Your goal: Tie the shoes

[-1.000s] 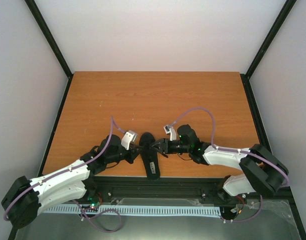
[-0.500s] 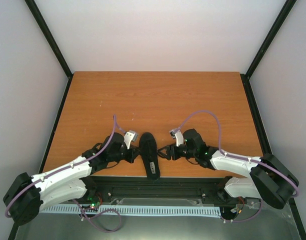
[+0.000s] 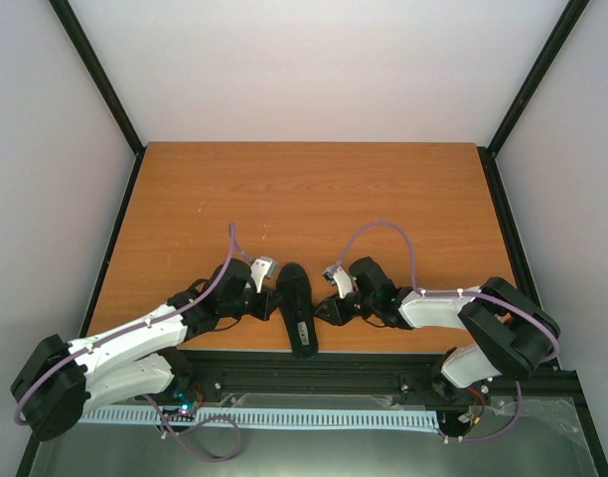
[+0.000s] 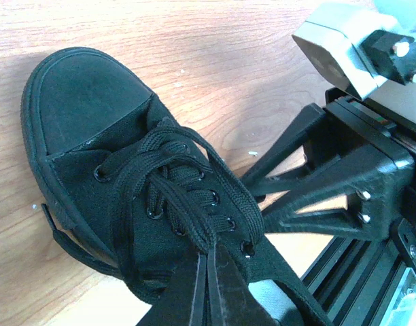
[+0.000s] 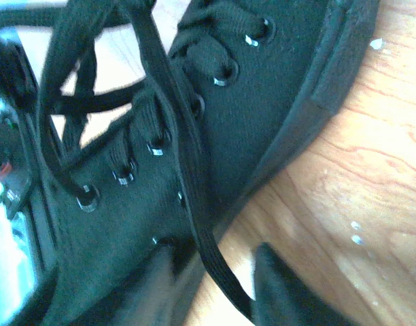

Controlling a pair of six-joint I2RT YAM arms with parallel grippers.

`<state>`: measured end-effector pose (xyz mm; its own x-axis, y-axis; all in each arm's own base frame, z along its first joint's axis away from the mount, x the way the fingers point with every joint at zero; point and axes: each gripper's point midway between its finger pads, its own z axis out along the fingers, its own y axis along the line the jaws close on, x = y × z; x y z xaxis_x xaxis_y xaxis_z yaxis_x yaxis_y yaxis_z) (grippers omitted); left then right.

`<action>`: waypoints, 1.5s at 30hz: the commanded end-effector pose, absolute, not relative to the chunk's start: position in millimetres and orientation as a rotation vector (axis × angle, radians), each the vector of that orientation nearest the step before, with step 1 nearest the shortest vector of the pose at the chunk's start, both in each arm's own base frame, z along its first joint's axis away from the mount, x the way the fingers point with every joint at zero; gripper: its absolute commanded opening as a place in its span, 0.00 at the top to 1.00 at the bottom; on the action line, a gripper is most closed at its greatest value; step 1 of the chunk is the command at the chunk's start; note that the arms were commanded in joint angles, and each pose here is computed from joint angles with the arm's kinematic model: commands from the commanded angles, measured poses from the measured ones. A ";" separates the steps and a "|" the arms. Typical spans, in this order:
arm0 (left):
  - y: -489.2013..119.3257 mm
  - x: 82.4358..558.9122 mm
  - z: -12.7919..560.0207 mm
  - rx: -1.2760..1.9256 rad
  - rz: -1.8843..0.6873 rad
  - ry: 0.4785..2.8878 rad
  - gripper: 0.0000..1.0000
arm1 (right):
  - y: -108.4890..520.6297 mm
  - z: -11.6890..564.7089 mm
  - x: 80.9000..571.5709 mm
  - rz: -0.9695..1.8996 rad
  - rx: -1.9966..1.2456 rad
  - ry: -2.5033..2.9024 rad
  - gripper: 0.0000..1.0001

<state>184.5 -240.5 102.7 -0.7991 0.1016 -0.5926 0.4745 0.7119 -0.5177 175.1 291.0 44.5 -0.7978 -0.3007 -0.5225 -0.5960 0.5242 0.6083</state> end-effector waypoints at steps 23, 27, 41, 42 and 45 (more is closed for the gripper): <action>-261.8 165.9 211.9 0.254 -1.287 2.431 0.99 | 271.5 27.1 205.0 0.913 -0.475 2.534 0.97; -242.0 155.5 207.8 0.247 -1.207 2.530 0.99 | 262.7 19.6 206.7 0.849 -0.428 2.572 0.97; -150.3 170.8 151.0 -0.015 -0.523 2.686 0.99 | 212.7 34.7 215.4 0.589 -0.230 2.551 0.97; -146.5 171.3 148.0 -0.032 -0.500 2.686 0.99 | 204.6 34.5 216.3 0.542 -0.207 2.552 0.97; -135.5 172.5 136.7 -0.074 -0.432 2.687 0.99 | 180.8 34.7 218.7 0.415 -0.136 2.543 0.97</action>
